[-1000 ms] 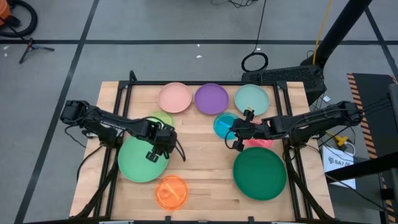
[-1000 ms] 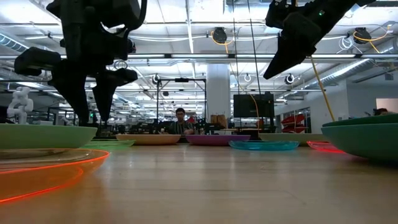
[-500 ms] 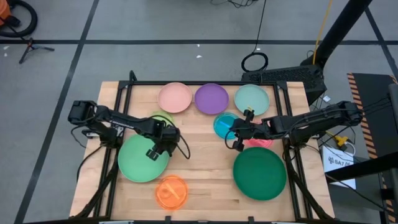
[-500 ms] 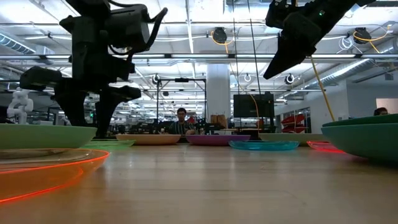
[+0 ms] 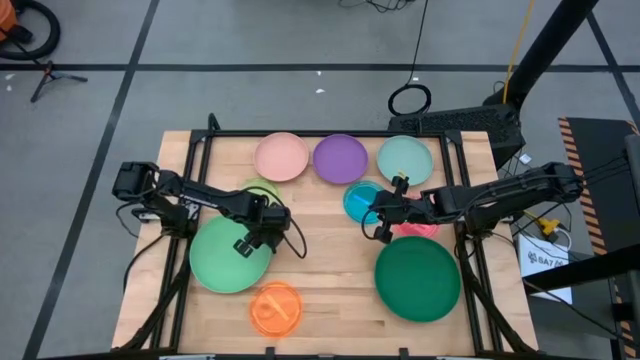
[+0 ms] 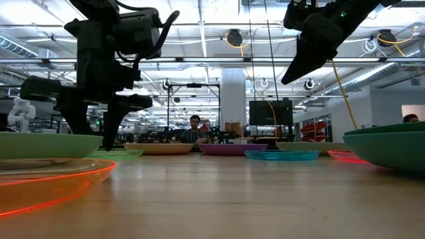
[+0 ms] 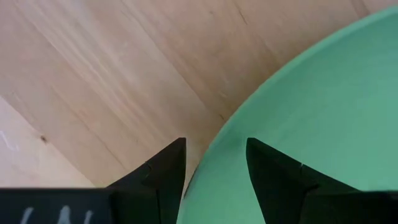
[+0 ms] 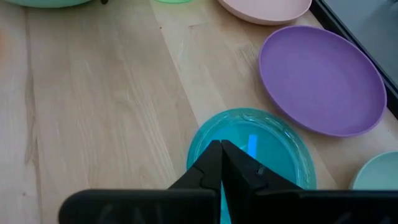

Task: Stack plastic plates
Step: Stack the light green plate on top of the green plate

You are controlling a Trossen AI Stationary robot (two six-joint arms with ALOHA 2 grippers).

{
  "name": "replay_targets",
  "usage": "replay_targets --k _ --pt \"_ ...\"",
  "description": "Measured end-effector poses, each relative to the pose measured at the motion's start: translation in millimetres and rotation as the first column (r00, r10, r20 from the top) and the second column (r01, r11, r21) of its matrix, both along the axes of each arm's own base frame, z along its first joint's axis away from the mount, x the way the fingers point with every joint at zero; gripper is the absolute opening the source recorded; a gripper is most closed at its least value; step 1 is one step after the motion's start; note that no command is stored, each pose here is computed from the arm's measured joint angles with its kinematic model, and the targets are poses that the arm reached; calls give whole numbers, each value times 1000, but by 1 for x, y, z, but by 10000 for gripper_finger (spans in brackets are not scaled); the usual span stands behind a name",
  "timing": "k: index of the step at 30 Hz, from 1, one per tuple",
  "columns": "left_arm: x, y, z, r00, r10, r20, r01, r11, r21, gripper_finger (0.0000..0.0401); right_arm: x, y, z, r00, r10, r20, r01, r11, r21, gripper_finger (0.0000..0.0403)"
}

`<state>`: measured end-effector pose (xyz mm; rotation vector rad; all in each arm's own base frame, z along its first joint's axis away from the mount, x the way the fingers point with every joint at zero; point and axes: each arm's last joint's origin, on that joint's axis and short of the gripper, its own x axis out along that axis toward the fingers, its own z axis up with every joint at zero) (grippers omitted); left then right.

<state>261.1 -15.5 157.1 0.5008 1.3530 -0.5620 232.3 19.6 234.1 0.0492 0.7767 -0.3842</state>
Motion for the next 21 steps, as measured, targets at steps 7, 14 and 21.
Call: replay_targets --k 7,14,21 --pt "0 0 0 1000 -17 0 17 1000 2 142 0 0 0 1000 -1 0 1 1000 -1 0" --pt "-3 0 0 1000 -11 -24 11 1000 2 92 0 0 0 1000 -1 0 1 1000 -1 0" --pt "-5 0 0 999 -7 -51 7 1000 10 65 0 0 0 1000 -1 0 1 1000 -1 0"
